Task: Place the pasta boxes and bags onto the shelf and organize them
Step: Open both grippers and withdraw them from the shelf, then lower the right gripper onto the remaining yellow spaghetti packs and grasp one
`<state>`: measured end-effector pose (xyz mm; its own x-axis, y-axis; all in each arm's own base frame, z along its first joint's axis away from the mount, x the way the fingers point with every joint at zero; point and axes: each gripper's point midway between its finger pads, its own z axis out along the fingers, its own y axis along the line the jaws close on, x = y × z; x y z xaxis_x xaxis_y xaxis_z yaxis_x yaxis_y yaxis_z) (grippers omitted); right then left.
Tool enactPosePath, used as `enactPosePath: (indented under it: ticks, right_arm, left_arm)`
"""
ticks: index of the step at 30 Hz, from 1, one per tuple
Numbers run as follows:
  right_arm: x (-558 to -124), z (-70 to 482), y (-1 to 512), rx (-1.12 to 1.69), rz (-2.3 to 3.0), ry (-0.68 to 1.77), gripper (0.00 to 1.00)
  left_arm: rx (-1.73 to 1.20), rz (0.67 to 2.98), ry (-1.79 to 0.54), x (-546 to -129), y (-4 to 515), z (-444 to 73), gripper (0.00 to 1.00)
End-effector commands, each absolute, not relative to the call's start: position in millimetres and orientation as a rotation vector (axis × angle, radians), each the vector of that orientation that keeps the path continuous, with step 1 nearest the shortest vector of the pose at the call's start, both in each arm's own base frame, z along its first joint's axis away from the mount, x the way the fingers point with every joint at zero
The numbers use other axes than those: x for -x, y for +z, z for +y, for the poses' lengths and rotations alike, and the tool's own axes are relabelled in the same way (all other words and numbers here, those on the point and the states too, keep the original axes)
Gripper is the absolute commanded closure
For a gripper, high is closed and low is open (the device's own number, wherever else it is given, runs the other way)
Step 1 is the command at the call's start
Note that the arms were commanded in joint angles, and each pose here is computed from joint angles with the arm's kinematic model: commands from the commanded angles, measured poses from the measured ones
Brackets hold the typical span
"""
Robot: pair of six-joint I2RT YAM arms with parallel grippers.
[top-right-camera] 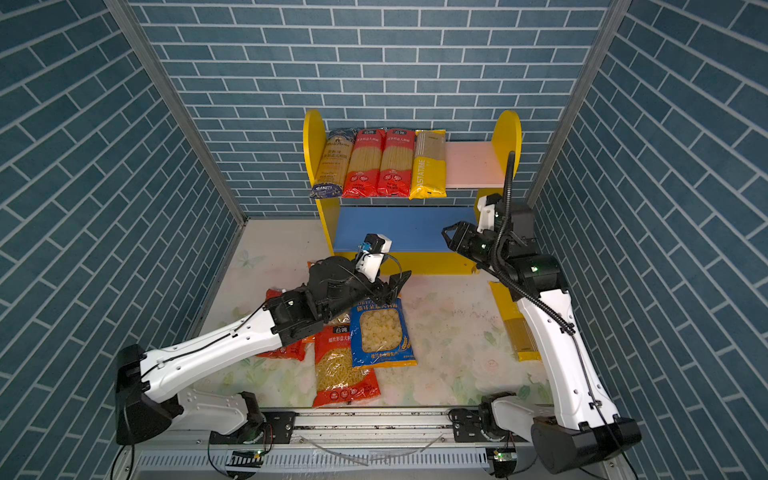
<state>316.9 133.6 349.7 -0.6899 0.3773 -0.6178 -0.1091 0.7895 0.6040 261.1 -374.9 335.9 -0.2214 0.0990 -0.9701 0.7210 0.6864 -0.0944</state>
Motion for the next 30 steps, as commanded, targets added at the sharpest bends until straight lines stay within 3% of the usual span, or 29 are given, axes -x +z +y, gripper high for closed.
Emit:
enactPosePath:
  ticks: [1, 8, 14, 23, 30]
  right_arm:
    - [-302, 110, 274, -0.258, 2.375, 0.602, 0.49]
    - [-301, 66, 163, -0.512, 2.531, 0.411, 0.47]
    - [-288, -20, 108, -0.933, 2.477, 0.053, 0.41]
    - [-280, -97, 76, -1.323, 2.267, -0.119, 0.40]
    - [-291, -107, 57, -1.368, 2.268, -0.122, 0.40]
  left_arm:
    - [-0.680, 1.749, -0.609, -261, 304, -390, 0.24]
    - [-0.758, 1.844, -0.644, -244, 251, -424, 0.23]
    - [-0.784, 1.956, -0.594, -240, 207, -431, 0.24]
    - [-0.792, 1.998, -0.597, -237, 195, -434, 0.24]
    - [-0.785, 2.001, -0.608, -236, 196, -435, 0.24]
